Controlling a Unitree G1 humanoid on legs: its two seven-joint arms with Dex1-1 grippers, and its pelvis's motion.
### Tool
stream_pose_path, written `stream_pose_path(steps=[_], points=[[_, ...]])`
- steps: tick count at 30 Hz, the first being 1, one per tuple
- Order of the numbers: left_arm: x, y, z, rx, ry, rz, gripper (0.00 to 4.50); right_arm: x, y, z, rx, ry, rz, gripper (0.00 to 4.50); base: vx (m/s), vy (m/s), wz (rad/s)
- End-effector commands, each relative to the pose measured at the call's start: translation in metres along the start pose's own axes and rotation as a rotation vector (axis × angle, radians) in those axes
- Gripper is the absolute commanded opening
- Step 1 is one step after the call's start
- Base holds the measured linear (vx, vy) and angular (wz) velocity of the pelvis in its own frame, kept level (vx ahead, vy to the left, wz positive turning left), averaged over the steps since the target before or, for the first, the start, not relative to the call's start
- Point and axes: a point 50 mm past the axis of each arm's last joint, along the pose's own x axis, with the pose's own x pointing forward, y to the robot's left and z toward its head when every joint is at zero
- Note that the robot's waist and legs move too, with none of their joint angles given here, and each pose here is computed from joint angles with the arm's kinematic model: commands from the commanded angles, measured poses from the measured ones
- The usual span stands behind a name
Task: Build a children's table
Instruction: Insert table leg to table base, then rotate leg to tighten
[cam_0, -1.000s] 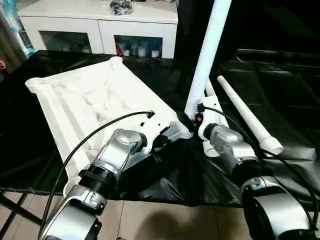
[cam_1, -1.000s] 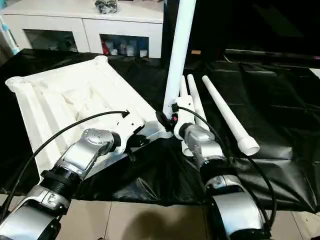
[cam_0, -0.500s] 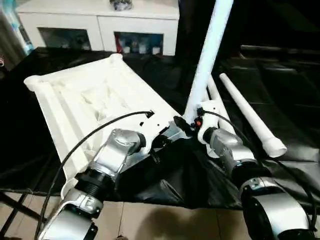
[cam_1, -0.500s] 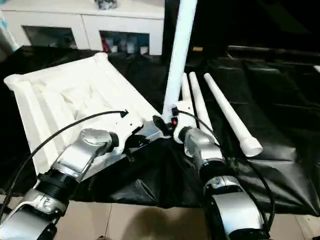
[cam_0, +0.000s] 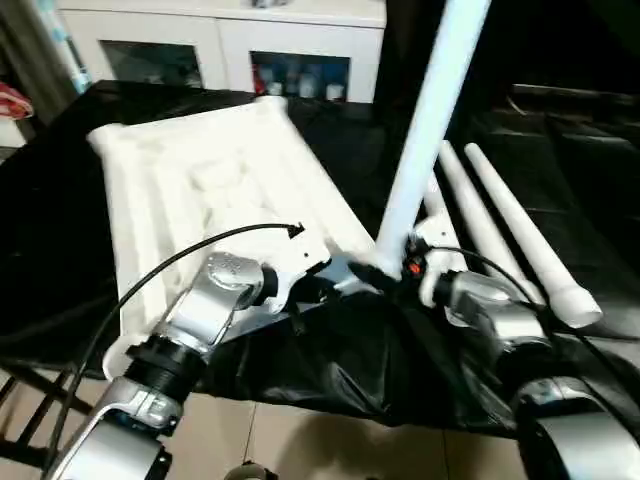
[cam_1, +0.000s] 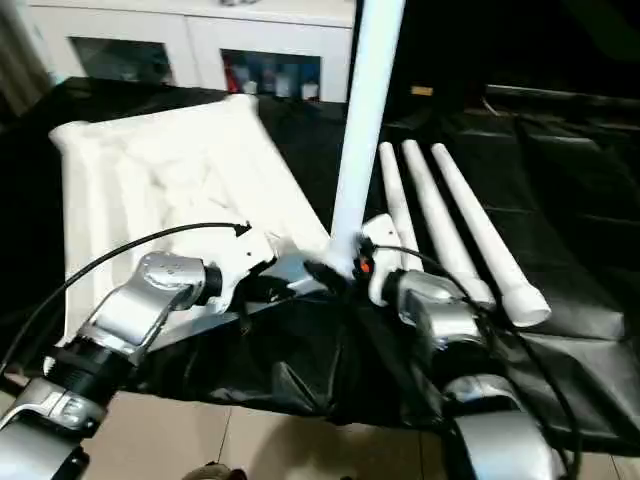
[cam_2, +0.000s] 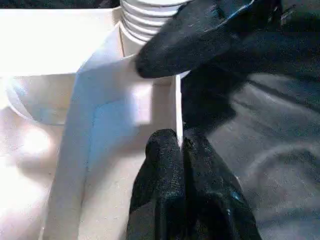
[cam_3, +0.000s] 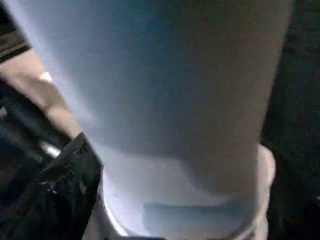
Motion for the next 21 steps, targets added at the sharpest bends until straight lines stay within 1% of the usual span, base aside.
stream_pose_path(steps=[1, 5, 7, 12, 14, 21], points=[[0.005, -0.011, 0.025, 0.1, -0.098, -0.114, 0.0, 0.004, 0.012, -0.016, -0.013, 0.094, 0.091, 4.29, 0.0, 0.0, 0.0], [0.003, -0.01, 0.024, 0.118, -0.083, -0.138, 0.0, 0.0, 0.012, -0.014, -0.046, 0.091, 0.113, 4.29, 0.0, 0.0, 0.0], [0.001, -0.007, 0.021, 0.132, -0.062, -0.147, 0.0, -0.004, 0.012, -0.011, -0.081, 0.089, 0.128, 4.29, 0.0, 0.0, 0.0], [-0.002, -0.005, 0.018, 0.143, -0.043, -0.163, 0.0, -0.009, 0.012, -0.009, -0.108, 0.085, 0.158, 4.29, 0.0, 0.0, 0.0], [-0.005, -0.002, 0.016, 0.147, -0.029, -0.177, 0.0, -0.014, 0.013, -0.006, -0.135, 0.084, 0.177, 4.29, 0.0, 0.0, 0.0], [-0.007, -0.001, 0.013, 0.146, -0.013, -0.19, 0.0, -0.02, 0.012, -0.002, -0.177, 0.07, 0.174, 4.29, 0.0, 0.0, 0.0]])
